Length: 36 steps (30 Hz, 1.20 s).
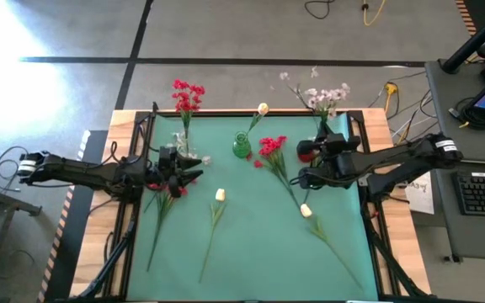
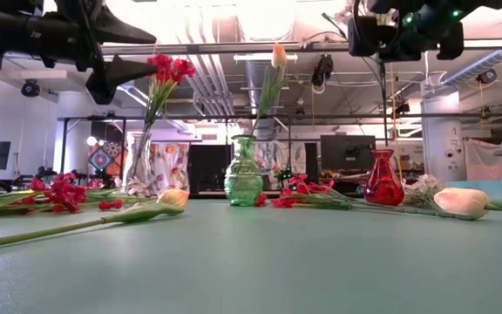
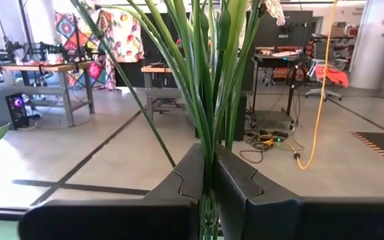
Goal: Sort flowers into vase by color
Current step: Put the bottom white flowers into the red vase
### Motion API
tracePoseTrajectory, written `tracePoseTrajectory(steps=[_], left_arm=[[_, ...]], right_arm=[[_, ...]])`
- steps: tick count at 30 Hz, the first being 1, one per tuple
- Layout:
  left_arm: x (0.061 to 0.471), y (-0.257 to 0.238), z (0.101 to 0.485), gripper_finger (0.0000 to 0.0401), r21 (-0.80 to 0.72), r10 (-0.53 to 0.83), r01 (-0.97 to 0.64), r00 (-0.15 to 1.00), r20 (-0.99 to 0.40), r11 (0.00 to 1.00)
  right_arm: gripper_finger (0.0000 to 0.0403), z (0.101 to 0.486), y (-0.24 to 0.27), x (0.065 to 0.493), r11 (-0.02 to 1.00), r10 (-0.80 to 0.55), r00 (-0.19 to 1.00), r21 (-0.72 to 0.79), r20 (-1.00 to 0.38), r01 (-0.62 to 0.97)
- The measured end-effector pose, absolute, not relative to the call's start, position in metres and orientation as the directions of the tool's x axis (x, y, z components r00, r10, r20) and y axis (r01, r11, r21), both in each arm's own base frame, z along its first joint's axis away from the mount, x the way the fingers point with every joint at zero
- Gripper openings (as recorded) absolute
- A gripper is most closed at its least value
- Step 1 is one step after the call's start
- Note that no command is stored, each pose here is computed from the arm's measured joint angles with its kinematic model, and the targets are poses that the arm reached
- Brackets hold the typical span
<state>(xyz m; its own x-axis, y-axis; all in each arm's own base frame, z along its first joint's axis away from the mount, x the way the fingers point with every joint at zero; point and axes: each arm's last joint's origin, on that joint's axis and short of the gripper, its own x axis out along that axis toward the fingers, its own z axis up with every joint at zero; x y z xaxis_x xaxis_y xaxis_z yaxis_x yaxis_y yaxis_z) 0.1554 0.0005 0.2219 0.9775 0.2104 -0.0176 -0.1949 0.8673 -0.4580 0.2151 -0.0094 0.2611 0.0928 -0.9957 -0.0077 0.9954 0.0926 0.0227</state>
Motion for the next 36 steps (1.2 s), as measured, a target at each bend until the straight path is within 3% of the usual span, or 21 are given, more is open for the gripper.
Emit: tracePoseTrajectory(steps=[8, 12, 19, 22, 25, 27, 29, 36], left_arm=[[0.156, 0.000, 0.222, 0.0231, -0.458, 0.210, -0.194, 0.977, -0.016, 0.867], [0.156, 0.000, 0.223, 0.0231, -0.461, 0.210, -0.189, 0.978, -0.006, 0.867], [0.156, 0.000, 0.223, 0.0231, -0.462, 0.210, -0.188, 0.978, -0.004, 0.867], [0.156, 0.000, 0.223, 0.0231, -0.462, 0.210, -0.188, 0.978, -0.004, 0.867], [0.156, 0.000, 0.223, 0.0231, -0.461, 0.210, -0.188, 0.978, -0.004, 0.867], [0.156, 0.000, 0.223, 0.0231, -0.461, 0.210, -0.188, 0.978, -0.004, 0.867], [0.156, 0.000, 0.223, 0.0231, -0.462, 0.209, -0.187, 0.978, -0.004, 0.867], [0.156, 0.000, 0.223, 0.0231, -0.461, 0.207, -0.186, 0.978, -0.004, 0.868]], right_arm=[[0.0017, 0.282, -0.008, 0.218, 0.126, -0.987, 0.129, 0.036, -0.097, 0.991], [0.0017, 0.297, -0.007, 0.228, 0.190, -0.966, 0.186, -0.004, -0.179, 0.982], [0.0017, 0.328, -0.010, 0.237, 0.391, -0.891, 0.352, -0.090, -0.285, 0.916], [0.0017, 0.341, -0.013, 0.237, 0.565, -0.792, 0.532, -0.027, -0.299, 0.825], [0.0017, 0.353, -0.014, 0.235, 0.746, -0.644, 0.736, 0.042, -0.208, 0.665], [0.0017, 0.357, -0.014, 0.229, 0.792, -0.600, 0.788, 0.031, -0.138, 0.609], [0.0017, 0.354, -0.015, 0.219, 0.786, -0.613, 0.783, 0.015, -0.107, 0.618], [0.0017, 0.308, -0.024, 0.192, 0.616, -0.787, 0.616, -0.060, -0.028, 0.785]])
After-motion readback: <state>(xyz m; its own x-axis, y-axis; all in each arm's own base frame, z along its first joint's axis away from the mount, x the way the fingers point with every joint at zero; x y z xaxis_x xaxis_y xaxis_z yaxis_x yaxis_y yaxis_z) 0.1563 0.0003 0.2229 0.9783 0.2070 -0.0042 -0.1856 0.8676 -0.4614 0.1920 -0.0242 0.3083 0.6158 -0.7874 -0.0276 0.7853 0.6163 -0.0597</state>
